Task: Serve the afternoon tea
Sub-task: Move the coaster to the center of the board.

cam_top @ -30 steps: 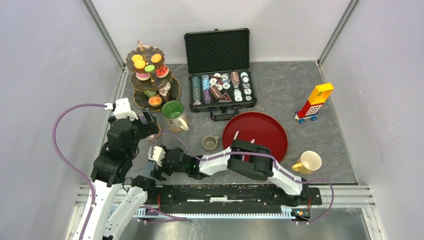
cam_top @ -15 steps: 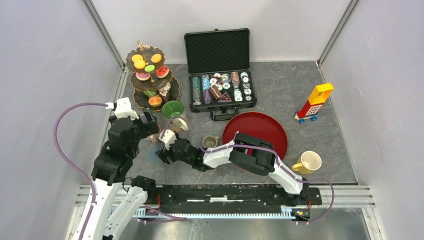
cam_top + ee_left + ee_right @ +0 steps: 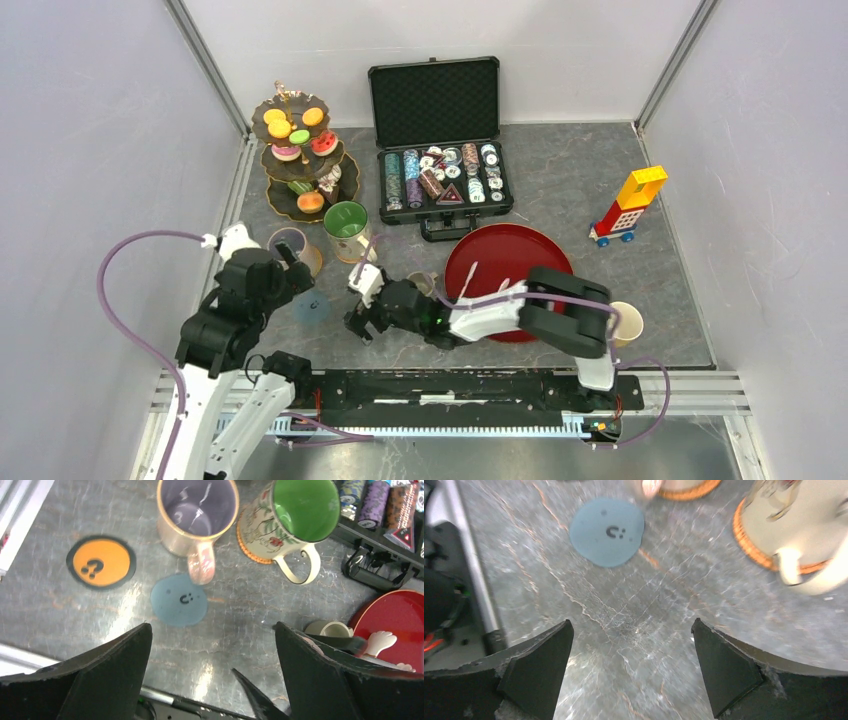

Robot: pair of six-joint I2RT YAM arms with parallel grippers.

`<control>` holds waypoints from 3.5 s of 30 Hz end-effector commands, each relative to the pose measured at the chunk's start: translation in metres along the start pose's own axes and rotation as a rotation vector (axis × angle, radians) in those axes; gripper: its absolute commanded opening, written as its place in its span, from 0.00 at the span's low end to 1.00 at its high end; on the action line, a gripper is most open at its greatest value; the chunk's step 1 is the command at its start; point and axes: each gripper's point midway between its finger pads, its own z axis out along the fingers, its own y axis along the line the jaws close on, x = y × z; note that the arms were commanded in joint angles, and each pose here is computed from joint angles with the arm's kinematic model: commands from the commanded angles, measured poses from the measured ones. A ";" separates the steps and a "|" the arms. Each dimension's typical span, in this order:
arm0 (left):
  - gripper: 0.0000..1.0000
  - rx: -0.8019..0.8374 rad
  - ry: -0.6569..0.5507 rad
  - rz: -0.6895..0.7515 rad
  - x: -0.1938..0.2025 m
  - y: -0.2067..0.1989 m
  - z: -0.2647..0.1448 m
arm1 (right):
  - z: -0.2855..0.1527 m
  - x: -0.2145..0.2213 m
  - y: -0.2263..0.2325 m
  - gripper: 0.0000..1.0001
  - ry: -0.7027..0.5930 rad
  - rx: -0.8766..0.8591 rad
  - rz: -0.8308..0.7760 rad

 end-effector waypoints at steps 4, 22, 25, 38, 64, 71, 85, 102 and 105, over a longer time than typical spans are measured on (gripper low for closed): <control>0.98 -0.184 0.156 -0.279 0.044 0.027 -0.012 | -0.084 -0.109 -0.028 0.98 -0.253 0.067 -0.009; 0.50 -0.379 -0.135 -0.658 0.075 0.068 0.069 | -0.231 -0.160 -0.259 0.98 -0.564 0.450 0.109; 0.46 -0.443 -0.099 -0.622 0.083 0.071 0.077 | -0.240 -0.120 -0.276 0.98 -0.516 0.483 0.137; 0.49 -0.583 0.018 -0.754 0.112 0.106 0.124 | -0.263 -0.070 -0.292 0.98 -0.512 0.515 0.178; 0.33 -0.373 0.385 -0.832 0.169 0.048 0.115 | -0.256 -0.068 -0.285 0.98 -0.524 0.458 0.189; 0.33 -0.297 0.410 -0.754 0.173 0.019 0.114 | -0.250 -0.070 -0.280 0.98 -0.514 0.421 0.174; 0.56 -0.144 0.294 -0.577 0.139 0.014 0.086 | -0.188 -0.095 -0.214 0.98 -0.361 0.382 0.012; 0.89 0.370 -0.247 -0.158 -0.054 -0.052 -0.043 | -0.094 -0.063 -0.081 0.98 -0.067 0.312 0.123; 0.91 0.369 -0.318 -0.033 -0.083 -0.058 -0.055 | -0.073 -0.056 -0.060 0.98 -0.032 0.350 0.172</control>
